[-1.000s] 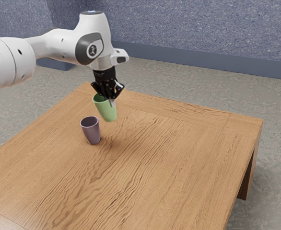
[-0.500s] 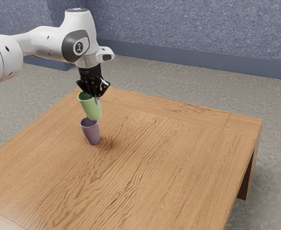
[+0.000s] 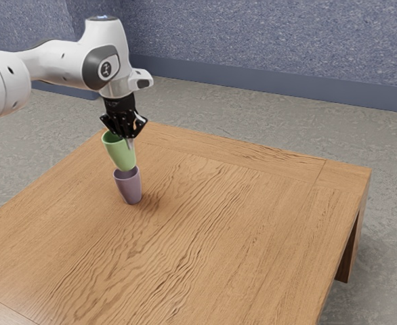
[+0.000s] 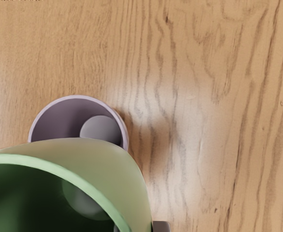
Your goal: Place the right cup onto the left cup
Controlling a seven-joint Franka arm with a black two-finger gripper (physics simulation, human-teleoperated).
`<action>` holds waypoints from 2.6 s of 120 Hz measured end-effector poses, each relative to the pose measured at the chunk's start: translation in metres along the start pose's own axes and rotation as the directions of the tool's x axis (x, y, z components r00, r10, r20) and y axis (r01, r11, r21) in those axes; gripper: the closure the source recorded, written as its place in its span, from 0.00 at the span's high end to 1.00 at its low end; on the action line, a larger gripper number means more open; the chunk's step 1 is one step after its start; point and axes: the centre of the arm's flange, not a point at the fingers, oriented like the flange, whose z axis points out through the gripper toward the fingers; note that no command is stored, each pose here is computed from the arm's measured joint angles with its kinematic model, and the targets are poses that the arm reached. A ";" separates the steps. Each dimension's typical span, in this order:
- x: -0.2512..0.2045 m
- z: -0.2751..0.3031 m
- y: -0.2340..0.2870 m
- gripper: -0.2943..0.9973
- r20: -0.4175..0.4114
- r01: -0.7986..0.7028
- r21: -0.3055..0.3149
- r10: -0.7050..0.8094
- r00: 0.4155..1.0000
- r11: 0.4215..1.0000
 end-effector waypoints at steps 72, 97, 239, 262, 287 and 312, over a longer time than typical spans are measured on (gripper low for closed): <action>0.012 0.019 -0.020 0.16 0.013 0.026 0.004 -0.026 1.000 1.000; 0.017 0.021 -0.020 0.16 0.010 0.026 0.004 -0.027 1.000 1.000; 0.026 0.050 -0.023 0.16 0.048 0.029 0.008 -0.030 0.998 1.000; 0.026 0.053 -0.019 0.18 0.050 0.027 0.006 -0.027 0.998 1.000; 0.026 0.055 -0.017 0.51 0.053 0.029 -0.010 -0.028 0.998 1.000; 0.023 0.035 -0.018 0.66 0.026 0.031 -0.016 -0.030 0.999 0.999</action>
